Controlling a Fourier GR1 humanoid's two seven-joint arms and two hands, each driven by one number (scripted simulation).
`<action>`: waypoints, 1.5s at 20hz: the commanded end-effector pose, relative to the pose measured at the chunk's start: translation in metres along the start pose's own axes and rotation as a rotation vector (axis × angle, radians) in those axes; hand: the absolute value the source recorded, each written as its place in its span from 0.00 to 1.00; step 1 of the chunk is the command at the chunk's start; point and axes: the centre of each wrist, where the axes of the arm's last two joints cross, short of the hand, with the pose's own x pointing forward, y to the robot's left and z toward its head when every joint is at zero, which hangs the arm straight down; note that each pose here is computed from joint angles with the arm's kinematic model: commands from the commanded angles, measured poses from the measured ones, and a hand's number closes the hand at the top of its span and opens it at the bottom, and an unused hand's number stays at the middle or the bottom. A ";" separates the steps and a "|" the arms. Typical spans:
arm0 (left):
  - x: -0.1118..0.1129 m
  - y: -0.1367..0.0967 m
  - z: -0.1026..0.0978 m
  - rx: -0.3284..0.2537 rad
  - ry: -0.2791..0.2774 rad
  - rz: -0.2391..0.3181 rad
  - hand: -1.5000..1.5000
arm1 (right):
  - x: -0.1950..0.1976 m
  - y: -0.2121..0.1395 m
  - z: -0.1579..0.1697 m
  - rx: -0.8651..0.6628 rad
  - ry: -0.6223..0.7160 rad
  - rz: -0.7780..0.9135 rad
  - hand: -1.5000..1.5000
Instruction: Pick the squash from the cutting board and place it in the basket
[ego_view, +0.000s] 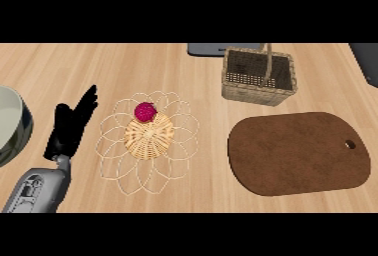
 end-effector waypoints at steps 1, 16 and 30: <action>-0.007 0.005 0.006 0.006 0.001 0.019 0.50 | -0.015 0.036 -0.006 0.067 0.088 -0.092 1.00; 0.000 0.006 0.001 0.003 -0.015 -0.012 0.50 | -0.058 0.041 -0.014 -0.268 0.069 -0.454 0.00; -0.015 0.012 0.018 0.039 0.045 0.004 0.50 | -0.194 -0.019 -0.005 -0.350 0.279 -0.594 0.00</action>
